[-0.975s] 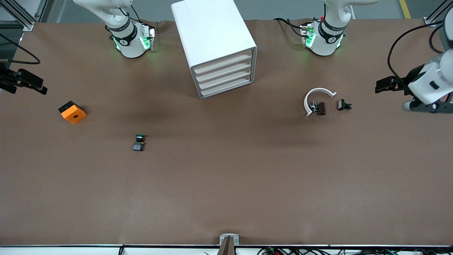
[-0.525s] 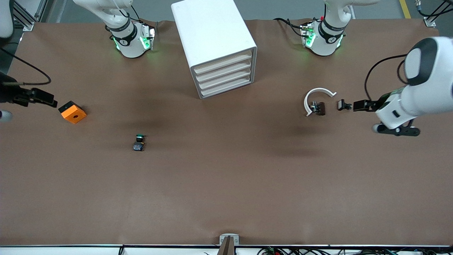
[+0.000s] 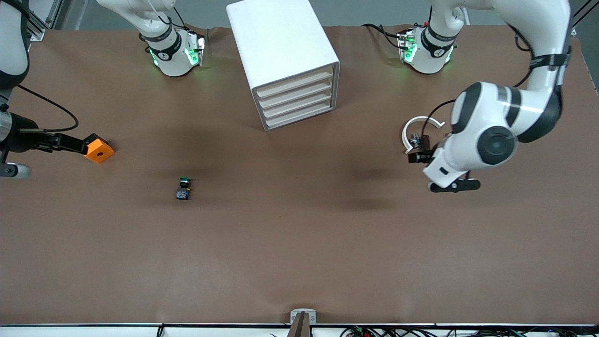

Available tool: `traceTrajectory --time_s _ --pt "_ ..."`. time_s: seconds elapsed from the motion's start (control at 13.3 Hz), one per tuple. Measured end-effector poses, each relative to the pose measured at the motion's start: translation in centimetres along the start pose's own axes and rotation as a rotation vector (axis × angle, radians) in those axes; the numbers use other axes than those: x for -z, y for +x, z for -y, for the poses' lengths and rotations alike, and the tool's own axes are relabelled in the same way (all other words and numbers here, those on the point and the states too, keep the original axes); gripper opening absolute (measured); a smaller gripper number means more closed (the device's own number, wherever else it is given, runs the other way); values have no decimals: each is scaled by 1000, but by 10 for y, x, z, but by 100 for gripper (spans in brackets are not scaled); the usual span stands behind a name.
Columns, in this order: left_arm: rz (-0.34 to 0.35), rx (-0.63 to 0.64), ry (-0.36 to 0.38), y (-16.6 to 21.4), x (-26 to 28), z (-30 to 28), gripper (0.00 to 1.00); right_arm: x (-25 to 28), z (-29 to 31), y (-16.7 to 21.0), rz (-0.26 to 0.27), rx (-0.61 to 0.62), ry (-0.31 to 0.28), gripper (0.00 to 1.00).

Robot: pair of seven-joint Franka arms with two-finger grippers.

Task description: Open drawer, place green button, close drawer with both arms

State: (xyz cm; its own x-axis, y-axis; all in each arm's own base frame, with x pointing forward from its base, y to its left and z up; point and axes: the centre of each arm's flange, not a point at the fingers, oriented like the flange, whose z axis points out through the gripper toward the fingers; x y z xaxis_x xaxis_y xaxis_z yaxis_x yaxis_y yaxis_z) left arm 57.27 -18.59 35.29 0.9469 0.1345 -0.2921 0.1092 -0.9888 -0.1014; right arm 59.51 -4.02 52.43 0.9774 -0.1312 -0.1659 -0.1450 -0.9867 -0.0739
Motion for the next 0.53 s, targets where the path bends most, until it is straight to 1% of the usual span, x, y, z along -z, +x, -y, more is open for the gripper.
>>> traceTrajectory --time_s 0.15,0.3,0.53 --pt "1 111 17 -1 -14 -39 100 -30 22 19 -1 -3 3 100" --pt "18 221 10 -4 -26 -76 100 -66 39 40 -16 7 -2 100" --pt "106 438 -72 -4 -39 -129 100 -108 58 58 -41 32 -6 100"
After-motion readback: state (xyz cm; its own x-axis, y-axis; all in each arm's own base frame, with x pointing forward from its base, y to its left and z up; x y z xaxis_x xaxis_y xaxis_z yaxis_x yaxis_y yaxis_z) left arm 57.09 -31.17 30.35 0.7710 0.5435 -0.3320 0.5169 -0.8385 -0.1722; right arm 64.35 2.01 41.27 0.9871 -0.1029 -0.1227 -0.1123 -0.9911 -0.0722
